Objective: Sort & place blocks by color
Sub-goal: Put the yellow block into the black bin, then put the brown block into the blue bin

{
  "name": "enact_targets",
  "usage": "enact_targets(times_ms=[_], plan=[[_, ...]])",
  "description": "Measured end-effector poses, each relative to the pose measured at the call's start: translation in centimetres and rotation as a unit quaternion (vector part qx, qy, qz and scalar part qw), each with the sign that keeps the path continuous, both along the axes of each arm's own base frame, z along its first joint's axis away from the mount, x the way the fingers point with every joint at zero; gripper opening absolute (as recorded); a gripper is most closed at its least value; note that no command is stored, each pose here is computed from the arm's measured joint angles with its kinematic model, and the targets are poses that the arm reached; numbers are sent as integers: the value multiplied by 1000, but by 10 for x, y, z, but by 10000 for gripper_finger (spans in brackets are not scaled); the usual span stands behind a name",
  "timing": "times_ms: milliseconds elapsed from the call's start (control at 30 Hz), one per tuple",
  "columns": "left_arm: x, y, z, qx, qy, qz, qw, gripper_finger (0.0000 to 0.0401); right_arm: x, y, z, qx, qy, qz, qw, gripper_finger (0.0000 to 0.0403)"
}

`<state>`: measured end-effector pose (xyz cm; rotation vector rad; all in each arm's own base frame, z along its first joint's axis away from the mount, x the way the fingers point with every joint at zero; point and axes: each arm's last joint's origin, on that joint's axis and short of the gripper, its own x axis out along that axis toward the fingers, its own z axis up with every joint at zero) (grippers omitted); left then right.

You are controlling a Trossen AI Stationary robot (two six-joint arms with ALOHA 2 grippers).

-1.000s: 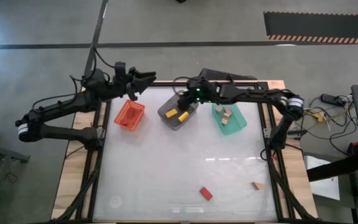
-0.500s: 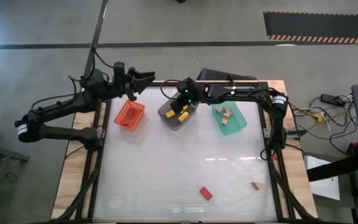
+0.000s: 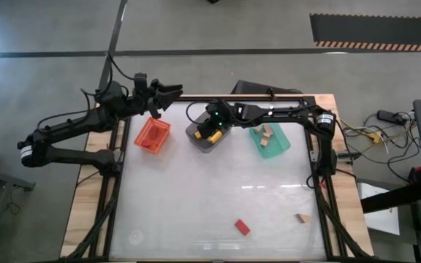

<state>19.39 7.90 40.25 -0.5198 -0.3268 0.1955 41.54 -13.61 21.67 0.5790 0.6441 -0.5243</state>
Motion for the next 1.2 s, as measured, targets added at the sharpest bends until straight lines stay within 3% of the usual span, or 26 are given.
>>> enact_targets(times_ms=[300,533,733,933,1200], plan=[[0,0,0,0,0,0,1000,171,-1,2,3,24,-6,13,1000,127],[0,0,-1,-2,2,0,1000,171,-11,9,35,56,-8,48,997,129],[0,0,-1,-4,5,0,1000,171,-41,22,79,83,-5,72,994,119],[1,0,-5,-8,13,0,1000,171,-83,40,118,122,12,55,991,118],[3,2,-8,-10,18,3,1000,171,-122,85,146,181,41,57,981,118]])
